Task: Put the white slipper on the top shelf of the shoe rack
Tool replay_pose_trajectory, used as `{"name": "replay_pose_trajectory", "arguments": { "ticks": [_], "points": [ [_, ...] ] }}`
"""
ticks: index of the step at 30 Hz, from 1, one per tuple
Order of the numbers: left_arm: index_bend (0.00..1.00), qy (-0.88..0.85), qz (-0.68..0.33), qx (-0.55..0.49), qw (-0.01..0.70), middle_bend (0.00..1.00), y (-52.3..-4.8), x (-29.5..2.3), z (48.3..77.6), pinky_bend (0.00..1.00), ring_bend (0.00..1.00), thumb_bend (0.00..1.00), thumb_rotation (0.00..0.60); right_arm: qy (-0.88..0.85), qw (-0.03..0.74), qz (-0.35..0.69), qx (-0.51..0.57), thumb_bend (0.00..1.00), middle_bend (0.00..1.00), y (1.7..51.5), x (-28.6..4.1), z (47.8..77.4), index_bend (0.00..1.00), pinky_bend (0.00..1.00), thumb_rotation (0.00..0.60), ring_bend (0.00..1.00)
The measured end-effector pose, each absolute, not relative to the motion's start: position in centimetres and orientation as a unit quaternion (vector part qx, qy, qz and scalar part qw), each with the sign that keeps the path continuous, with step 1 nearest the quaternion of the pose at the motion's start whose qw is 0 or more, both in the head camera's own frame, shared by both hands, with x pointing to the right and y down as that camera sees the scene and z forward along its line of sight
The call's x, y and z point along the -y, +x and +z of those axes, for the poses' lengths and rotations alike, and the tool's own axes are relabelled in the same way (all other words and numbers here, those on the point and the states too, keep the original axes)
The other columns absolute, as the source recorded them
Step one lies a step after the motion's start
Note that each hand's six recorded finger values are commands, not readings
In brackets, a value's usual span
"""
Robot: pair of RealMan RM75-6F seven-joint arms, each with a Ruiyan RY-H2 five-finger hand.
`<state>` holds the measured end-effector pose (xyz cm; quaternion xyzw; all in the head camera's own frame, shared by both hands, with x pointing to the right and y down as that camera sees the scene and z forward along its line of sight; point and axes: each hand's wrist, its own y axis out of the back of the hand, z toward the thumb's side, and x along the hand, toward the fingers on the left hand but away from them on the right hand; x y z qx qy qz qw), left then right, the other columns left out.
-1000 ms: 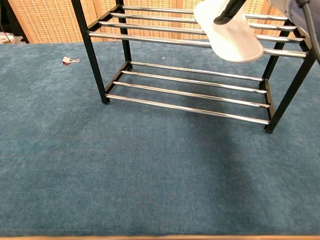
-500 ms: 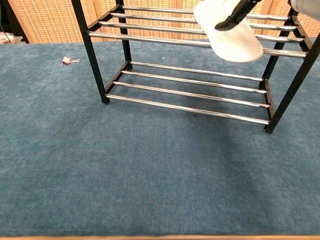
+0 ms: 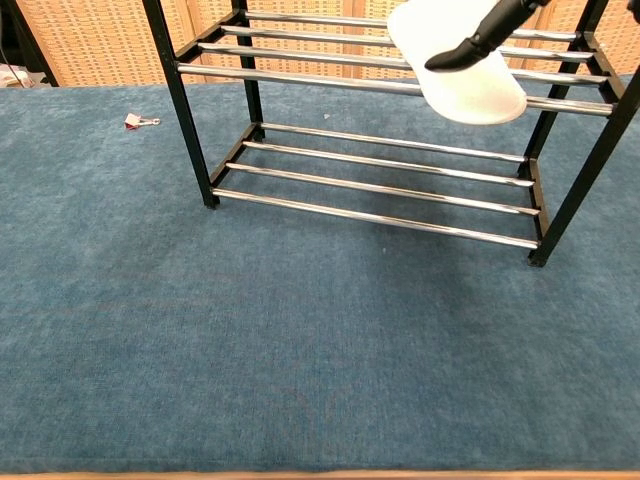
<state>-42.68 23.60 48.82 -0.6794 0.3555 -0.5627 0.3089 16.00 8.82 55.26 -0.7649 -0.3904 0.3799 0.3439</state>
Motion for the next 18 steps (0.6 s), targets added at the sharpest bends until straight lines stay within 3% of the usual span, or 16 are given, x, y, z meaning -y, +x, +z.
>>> {"name": "replay_pose_trajectory", "arguments": {
  "ticks": [8, 18],
  "points": [
    [0.00, -0.679, -0.565, -0.355, 0.306, 0.00, -42.7, -23.6, 49.0, 0.00, 0.00, 0.00, 0.600, -0.811, 0.355, 0.332, 0.325, 0.21, 0.21, 16.1, -10.9, 55.2, 0.35, 0.21, 0.600, 0.21],
    [0.00, -0.679, -0.565, -0.356, 0.307, 0.00, -42.7, -23.6, 49.0, 0.00, 0.00, 0.00, 0.600, -0.836, 0.422, 0.280, 0.213, 0.21, 0.25, 17.8, -14.3, 55.3, 0.38, 0.24, 0.600, 0.22]
  ]
}}
